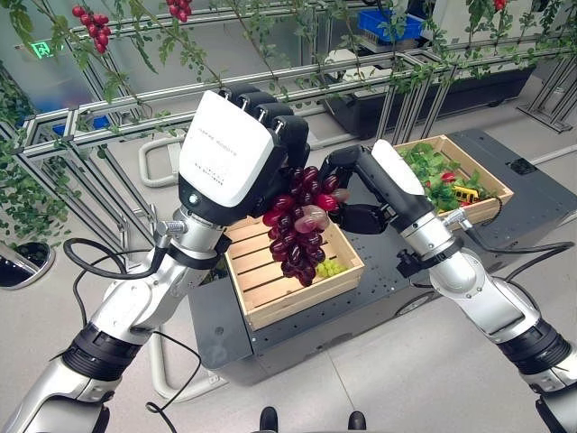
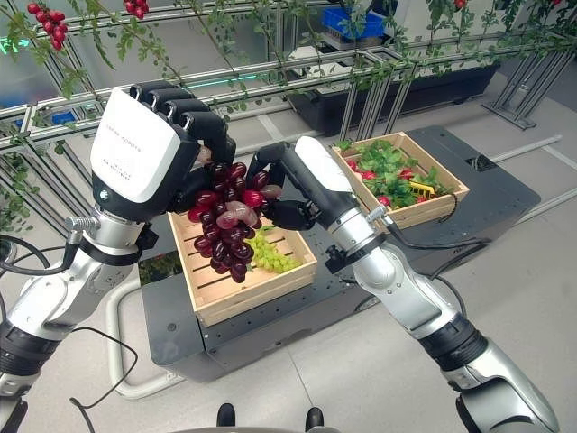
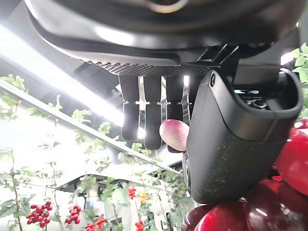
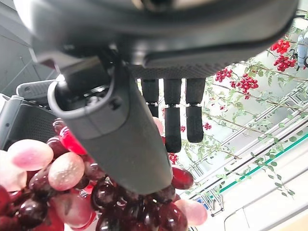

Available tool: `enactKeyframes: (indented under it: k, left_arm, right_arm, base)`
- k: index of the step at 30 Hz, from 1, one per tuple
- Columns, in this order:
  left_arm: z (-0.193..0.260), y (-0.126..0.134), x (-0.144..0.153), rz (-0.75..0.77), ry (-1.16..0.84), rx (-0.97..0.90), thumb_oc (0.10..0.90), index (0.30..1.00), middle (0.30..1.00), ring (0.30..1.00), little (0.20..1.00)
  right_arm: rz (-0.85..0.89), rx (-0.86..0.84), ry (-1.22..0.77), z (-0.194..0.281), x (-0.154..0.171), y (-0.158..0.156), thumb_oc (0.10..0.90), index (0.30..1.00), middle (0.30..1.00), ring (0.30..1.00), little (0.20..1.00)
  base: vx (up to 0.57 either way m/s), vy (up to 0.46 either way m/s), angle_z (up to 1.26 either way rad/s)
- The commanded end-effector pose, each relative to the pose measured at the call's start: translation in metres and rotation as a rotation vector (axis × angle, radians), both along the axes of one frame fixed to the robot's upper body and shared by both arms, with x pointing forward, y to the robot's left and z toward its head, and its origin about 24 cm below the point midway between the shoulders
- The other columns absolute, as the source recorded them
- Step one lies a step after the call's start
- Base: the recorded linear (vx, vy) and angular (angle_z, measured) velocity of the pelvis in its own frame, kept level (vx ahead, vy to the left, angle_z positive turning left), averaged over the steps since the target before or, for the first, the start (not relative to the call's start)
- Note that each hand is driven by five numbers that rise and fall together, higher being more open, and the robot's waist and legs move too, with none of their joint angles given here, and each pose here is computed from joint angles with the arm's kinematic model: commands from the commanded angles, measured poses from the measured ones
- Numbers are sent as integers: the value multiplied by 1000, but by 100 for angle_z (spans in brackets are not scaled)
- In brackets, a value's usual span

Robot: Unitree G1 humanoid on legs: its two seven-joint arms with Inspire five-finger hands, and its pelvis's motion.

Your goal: Pick up the fruits from the basket on one side to the basket on the other side

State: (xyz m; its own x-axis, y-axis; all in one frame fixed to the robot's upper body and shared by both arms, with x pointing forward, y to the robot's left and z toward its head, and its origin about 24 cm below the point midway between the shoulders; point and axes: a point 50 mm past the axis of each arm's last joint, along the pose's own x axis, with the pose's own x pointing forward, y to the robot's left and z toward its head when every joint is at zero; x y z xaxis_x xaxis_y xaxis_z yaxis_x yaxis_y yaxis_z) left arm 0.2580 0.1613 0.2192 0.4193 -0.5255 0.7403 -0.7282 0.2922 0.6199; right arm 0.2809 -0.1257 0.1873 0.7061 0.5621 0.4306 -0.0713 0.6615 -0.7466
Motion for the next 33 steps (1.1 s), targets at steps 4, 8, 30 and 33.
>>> enactKeyframes:
  k: [4,8,30,33]
  left_arm:
    - [42,4,1,-32,-155,-184,400,300,300,300,300]
    - [43,4,2,-32,-160,-187,400,300,300,300,300]
    - [46,5,0,-29,-182,-179,400,300,300,300,300]
    - [47,5,0,-28,-184,-178,400,300,300,300,300]
  right_arm:
    - [103,111,-208,36,-17,11,400,300,300,300,300]
    - [101,117,-202,35,-15,11,400,300,300,300,300]
    - [173,125,-52,30,-14,10,800,900,900,900,900]
    - [182,104,-44,30,-14,10,800,900,900,900,900]
  base:
    - [0,0,0]
    - [0,0,0]
    - [-6,0,0]
    - [-11,-1,0]
